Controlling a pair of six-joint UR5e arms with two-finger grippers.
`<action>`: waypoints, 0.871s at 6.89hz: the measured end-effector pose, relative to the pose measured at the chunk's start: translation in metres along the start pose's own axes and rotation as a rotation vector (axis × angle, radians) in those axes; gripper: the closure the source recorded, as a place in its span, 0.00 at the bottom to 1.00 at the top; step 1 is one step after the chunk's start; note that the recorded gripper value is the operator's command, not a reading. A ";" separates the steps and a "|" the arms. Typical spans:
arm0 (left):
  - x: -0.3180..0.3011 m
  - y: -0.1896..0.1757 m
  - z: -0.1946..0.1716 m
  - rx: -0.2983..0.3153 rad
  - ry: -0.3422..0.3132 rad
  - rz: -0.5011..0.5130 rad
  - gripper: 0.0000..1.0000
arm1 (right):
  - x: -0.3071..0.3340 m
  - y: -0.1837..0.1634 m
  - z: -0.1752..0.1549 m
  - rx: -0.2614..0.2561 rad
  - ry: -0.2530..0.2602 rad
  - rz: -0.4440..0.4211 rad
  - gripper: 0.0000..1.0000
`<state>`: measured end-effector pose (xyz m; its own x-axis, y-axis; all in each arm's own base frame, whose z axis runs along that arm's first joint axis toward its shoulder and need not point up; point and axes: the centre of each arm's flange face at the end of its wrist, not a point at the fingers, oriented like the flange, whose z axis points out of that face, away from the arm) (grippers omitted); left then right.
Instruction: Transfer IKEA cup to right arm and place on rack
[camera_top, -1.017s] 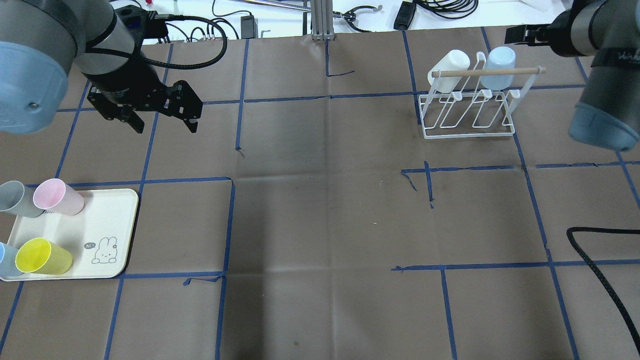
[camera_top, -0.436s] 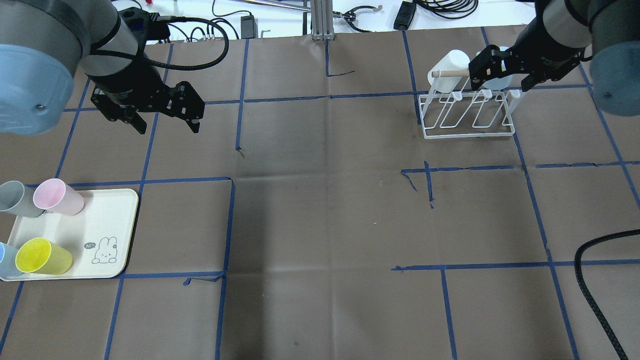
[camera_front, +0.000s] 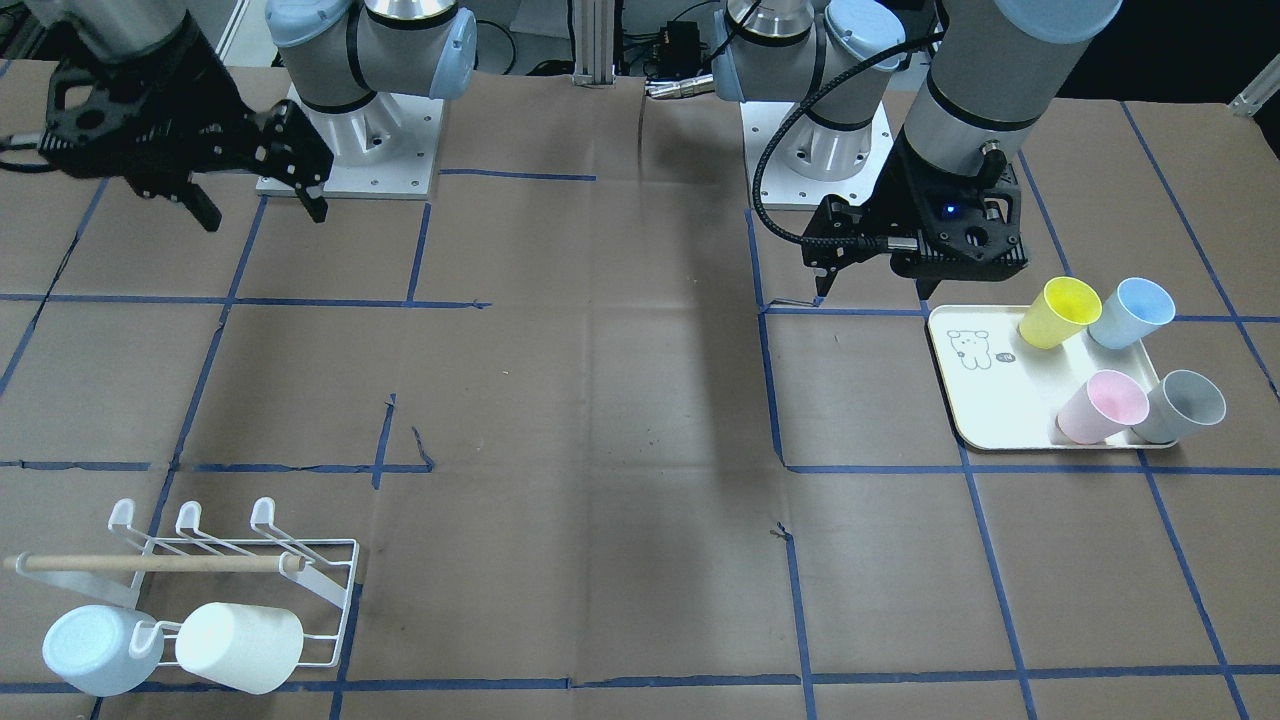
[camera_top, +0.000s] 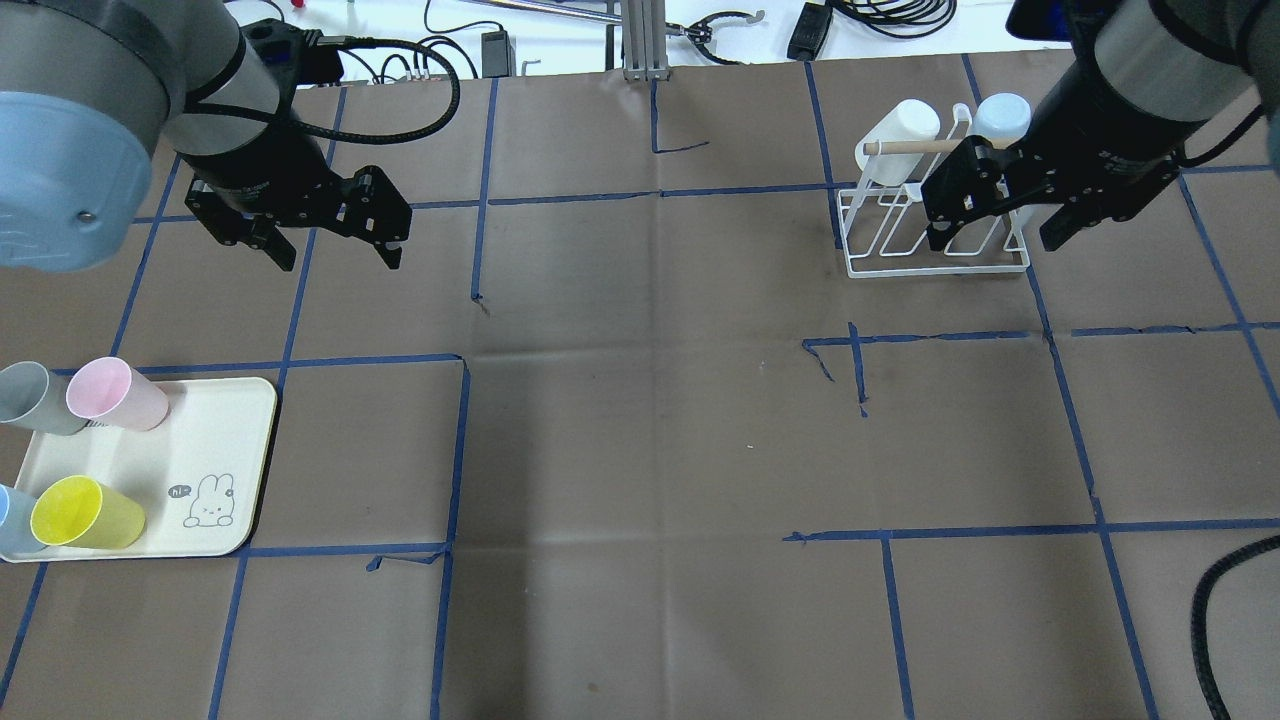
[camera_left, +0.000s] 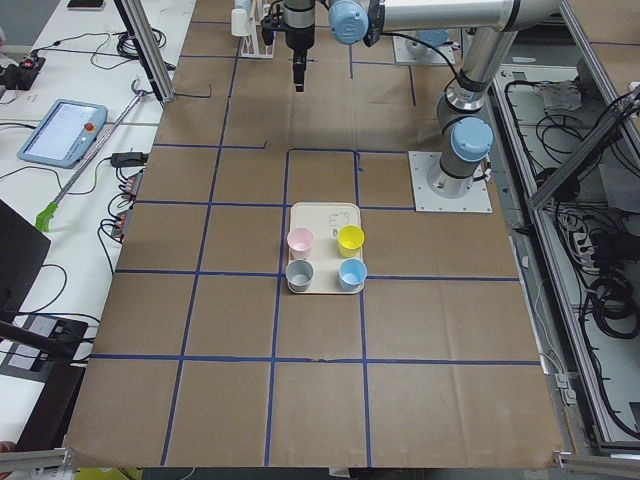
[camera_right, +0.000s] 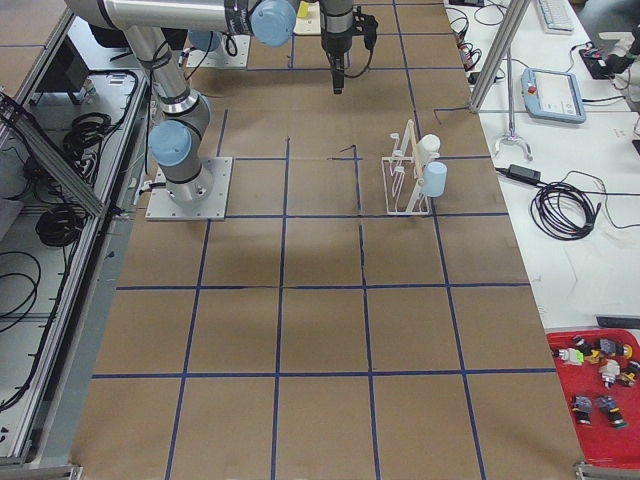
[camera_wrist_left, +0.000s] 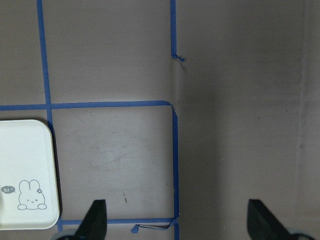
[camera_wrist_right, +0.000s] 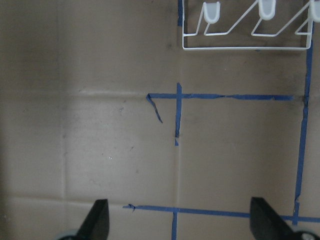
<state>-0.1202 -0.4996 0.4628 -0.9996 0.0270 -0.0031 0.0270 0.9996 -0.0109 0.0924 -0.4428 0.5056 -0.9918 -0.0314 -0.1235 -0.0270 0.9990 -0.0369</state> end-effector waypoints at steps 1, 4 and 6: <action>0.001 0.000 0.000 -0.001 -0.001 0.003 0.01 | -0.004 0.015 -0.002 -0.049 -0.005 0.015 0.00; 0.003 0.000 0.000 -0.001 -0.001 0.006 0.01 | -0.020 0.010 0.018 -0.123 0.062 0.036 0.00; 0.003 0.000 0.000 0.000 0.000 0.006 0.01 | -0.054 -0.006 0.040 -0.102 0.120 -0.060 0.00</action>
<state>-0.1231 -0.4991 0.4625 -0.9995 0.0327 -0.0032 0.0327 0.9994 -0.0106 0.1506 -0.4484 0.4729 -0.9957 -0.0929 -0.0043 -0.0930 0.9938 0.0606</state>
